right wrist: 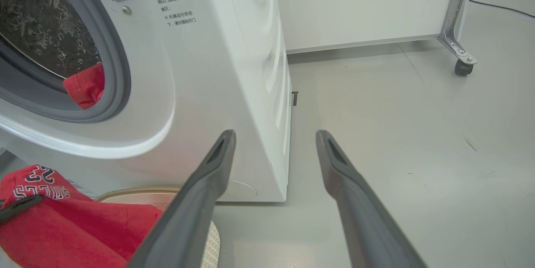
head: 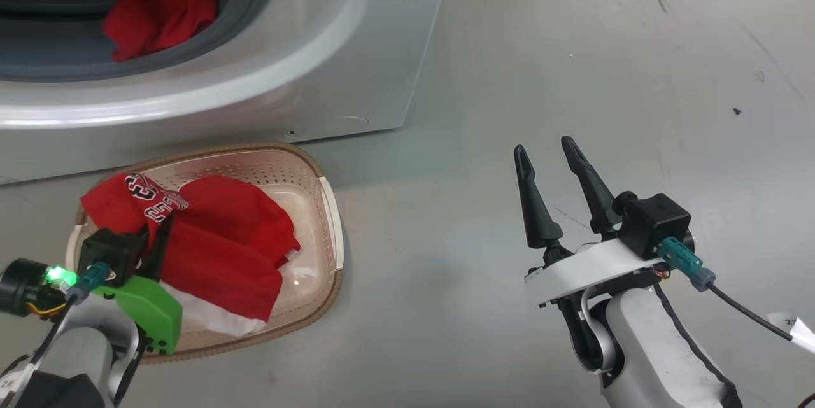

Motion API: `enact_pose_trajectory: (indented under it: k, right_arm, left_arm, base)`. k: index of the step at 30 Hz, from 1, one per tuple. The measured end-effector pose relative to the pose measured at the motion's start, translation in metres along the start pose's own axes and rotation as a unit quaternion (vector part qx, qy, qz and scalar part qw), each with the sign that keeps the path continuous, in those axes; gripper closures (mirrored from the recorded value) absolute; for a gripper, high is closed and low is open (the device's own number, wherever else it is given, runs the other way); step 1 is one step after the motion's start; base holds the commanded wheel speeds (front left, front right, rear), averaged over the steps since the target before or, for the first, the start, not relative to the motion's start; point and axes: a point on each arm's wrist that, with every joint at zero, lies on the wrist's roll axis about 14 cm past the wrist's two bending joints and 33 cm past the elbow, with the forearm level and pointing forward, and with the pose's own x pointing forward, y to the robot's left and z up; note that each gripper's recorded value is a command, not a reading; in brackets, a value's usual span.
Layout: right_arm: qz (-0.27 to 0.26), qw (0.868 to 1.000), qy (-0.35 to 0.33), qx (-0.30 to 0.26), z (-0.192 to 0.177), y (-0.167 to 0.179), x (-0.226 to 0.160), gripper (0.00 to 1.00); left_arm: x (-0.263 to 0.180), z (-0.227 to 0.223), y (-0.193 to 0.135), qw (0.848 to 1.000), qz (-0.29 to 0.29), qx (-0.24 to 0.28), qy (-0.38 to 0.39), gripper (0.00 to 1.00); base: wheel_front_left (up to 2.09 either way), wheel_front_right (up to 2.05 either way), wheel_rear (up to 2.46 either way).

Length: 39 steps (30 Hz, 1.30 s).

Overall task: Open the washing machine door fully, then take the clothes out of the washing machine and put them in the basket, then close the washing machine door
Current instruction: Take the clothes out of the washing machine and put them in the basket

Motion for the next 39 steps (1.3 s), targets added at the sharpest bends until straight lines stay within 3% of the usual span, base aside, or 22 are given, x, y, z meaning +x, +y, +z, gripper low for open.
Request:
enact_pose_trajectory:
  k: [20,39]
  right_arm:
    - [-0.054,0.998,0.023,0.004,-0.018,-0.034,0.007,0.00]
    - [-0.066,0.997,0.029,-0.001,-0.026,-0.045,0.020,0.00]
  left_arm:
    - [0.053,-0.054,-0.026,0.995,-0.054,-0.012,0.077,1.00]
    - [0.050,-0.117,0.002,0.983,-0.006,-0.061,0.173,1.00]
  base:
    - [0.00,0.00,0.00]
    - [0.00,0.00,0.00]
